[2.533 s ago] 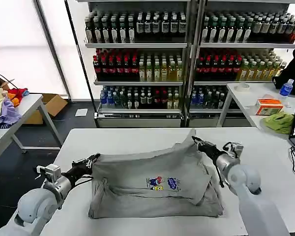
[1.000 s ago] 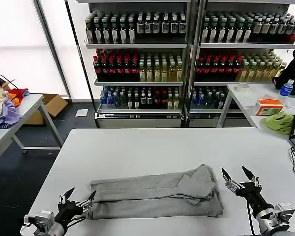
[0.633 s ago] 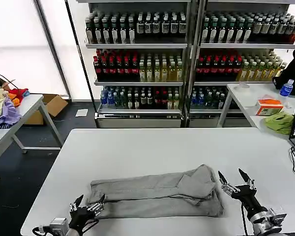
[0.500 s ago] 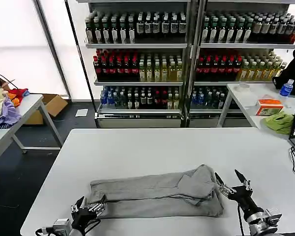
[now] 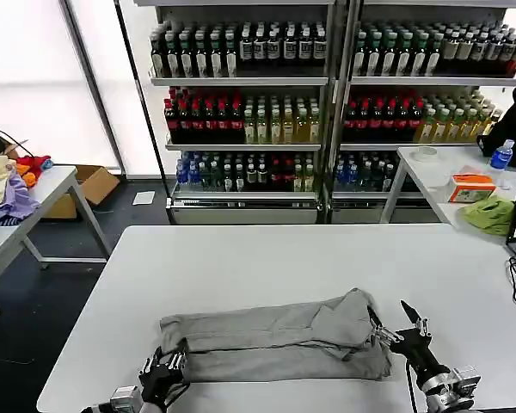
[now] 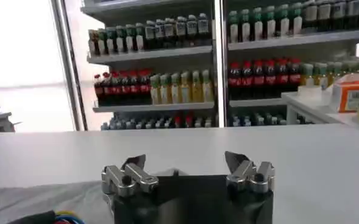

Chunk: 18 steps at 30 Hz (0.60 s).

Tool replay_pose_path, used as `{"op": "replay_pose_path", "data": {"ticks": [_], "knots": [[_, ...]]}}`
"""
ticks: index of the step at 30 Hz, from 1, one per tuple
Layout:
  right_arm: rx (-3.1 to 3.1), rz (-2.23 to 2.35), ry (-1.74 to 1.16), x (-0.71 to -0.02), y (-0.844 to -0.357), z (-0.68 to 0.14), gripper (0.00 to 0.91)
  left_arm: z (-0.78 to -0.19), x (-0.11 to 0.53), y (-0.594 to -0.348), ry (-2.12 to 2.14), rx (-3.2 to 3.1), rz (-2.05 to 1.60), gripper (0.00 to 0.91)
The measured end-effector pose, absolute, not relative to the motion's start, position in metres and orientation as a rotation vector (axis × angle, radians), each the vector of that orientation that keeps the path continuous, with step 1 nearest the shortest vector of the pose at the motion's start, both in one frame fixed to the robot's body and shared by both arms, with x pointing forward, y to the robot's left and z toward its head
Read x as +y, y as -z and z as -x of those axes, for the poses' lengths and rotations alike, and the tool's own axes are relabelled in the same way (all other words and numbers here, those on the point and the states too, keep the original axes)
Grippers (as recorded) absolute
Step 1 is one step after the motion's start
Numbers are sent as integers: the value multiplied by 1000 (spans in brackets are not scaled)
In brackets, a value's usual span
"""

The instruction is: Fold and organize the clothes.

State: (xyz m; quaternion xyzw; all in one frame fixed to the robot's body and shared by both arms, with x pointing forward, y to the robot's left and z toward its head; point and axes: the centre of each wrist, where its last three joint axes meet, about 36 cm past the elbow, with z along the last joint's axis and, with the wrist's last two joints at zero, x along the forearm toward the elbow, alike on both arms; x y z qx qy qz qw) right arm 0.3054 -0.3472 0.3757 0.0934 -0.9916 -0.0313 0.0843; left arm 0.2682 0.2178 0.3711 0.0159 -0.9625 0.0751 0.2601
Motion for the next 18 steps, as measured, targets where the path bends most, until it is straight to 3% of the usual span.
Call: {"op": "replay_pose_path", "data": {"ticks": [9, 18], "knots": [[-2967, -281, 109, -349, -378, -306, 907, -269, 221, -374, -211, -2632, -38, 0], [-2974, -291, 113, -349, -381, -309, 907, -281, 267, -406, -158, -2720, -104, 0]]}}
